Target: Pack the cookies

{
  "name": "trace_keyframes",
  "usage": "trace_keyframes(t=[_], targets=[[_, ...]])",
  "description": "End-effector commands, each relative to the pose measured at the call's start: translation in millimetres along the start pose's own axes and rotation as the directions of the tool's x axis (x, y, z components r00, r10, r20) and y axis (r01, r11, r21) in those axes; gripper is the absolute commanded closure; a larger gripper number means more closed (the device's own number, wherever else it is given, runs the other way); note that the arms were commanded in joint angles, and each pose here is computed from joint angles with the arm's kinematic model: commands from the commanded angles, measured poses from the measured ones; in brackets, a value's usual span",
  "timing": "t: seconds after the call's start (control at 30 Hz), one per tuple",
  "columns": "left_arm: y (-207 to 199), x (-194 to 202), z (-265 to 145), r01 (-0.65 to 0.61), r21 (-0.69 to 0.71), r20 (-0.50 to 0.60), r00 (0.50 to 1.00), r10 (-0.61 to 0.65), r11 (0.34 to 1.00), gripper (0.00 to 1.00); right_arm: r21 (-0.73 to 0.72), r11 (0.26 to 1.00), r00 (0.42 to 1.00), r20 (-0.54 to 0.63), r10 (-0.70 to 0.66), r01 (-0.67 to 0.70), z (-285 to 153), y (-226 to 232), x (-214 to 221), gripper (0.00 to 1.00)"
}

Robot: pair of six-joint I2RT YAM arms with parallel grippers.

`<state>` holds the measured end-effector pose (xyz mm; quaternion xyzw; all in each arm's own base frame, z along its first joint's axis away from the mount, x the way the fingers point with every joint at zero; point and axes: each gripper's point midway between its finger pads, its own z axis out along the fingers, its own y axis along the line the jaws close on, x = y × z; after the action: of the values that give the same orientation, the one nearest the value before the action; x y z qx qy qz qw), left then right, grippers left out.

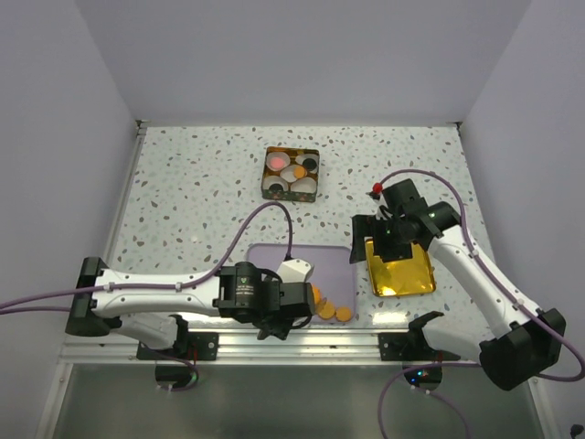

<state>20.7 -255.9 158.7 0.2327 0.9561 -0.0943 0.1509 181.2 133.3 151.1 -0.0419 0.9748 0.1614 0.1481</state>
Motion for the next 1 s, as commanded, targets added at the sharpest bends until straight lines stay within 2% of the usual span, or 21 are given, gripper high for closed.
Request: trace_keyframes(t=[0.0, 0.27, 0.53, 0.97], targets=[[-10, -13, -4, 0.044, -0.002, 0.044, 0.998, -0.043, 0.999, 0.50, -0.024, 0.999, 1.000, -0.002, -0.031, 0.031, -6, 3, 6, 0.01], [-8, -15, 3, 0.091, -0.078, 0.039, 0.995, -0.088, 0.993, 0.50, -0.018, 0.998, 0.998, -0.012, -0.055, 0.055, -9, 0, 11, 0.01], [2, -7, 7, 0.125, -0.148, 0.009, 0.992, -0.125, 0.981, 0.56, -0.026, 0.998, 0.998, -0.016, -0.066, 0.065, -6, 0, 12, 0.01], [10, 3, -2, 0.178, -0.112, 0.002, 0.984, -0.179, 0.978, 0.57, -0.048, 0.997, 0.997, -0.025, -0.067, 0.066, 1, 3, 13, 0.01]])
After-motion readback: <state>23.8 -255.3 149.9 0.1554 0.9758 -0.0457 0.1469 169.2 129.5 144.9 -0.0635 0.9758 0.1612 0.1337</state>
